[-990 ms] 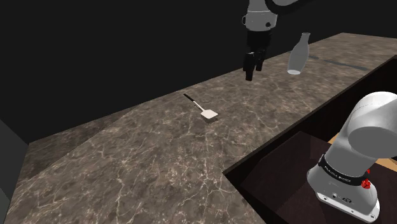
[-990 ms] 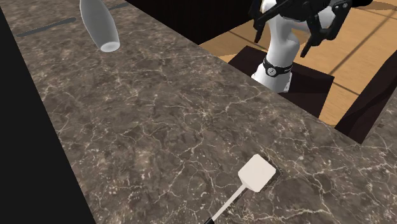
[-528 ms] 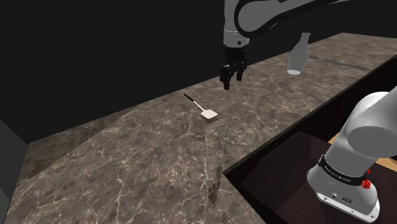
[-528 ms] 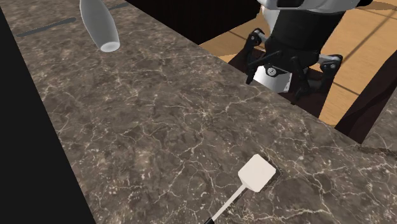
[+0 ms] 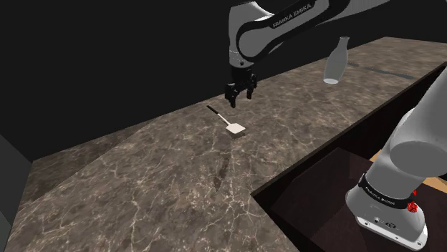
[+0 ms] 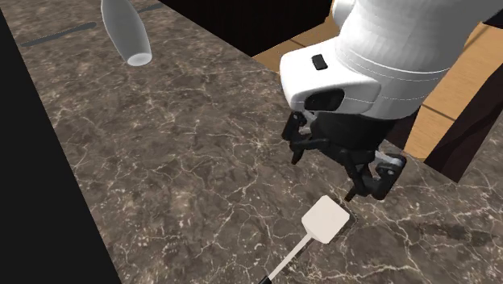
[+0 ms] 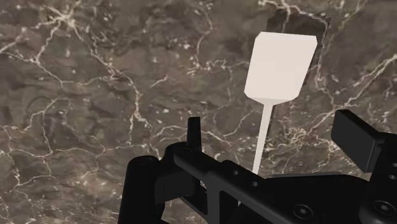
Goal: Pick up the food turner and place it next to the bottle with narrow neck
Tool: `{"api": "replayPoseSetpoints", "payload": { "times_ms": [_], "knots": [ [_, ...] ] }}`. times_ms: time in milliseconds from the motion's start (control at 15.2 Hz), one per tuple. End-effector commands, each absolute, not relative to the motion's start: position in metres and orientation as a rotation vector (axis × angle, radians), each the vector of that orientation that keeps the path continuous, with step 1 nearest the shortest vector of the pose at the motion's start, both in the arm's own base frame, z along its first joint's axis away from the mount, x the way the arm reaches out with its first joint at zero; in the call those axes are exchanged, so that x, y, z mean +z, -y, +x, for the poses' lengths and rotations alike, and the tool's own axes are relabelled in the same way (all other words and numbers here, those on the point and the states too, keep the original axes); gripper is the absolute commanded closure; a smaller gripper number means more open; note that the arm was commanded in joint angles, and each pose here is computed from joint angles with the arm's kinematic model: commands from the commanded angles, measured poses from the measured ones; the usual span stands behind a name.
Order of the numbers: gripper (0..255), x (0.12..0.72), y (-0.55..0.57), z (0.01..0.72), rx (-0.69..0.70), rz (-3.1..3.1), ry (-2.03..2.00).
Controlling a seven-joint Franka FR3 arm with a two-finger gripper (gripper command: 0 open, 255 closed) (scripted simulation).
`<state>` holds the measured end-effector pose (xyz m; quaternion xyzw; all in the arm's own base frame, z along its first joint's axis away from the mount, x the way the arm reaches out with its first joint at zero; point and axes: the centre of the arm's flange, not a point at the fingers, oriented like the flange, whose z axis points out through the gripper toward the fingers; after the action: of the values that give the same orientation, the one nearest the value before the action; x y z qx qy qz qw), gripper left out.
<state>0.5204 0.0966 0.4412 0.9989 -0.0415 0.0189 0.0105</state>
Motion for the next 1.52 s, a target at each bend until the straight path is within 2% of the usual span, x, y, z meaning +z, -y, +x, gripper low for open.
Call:
{"api": "replayPoseSetpoints", "payload": {
  "times_ms": [0, 528, 990, 1452],
  "knots": [
    [0, 0.427, -0.102, 0.543, 0.070, 3.118, 0.176],
    [0, 0.378, -0.111, 0.624, 0.104, 3.115, 0.338],
    [0, 0.338, -0.111, 0.626, 0.104, 3.115, 0.338],
    [0, 0.339, -0.111, 0.626, 0.103, 3.115, 0.338]
  ]
}}
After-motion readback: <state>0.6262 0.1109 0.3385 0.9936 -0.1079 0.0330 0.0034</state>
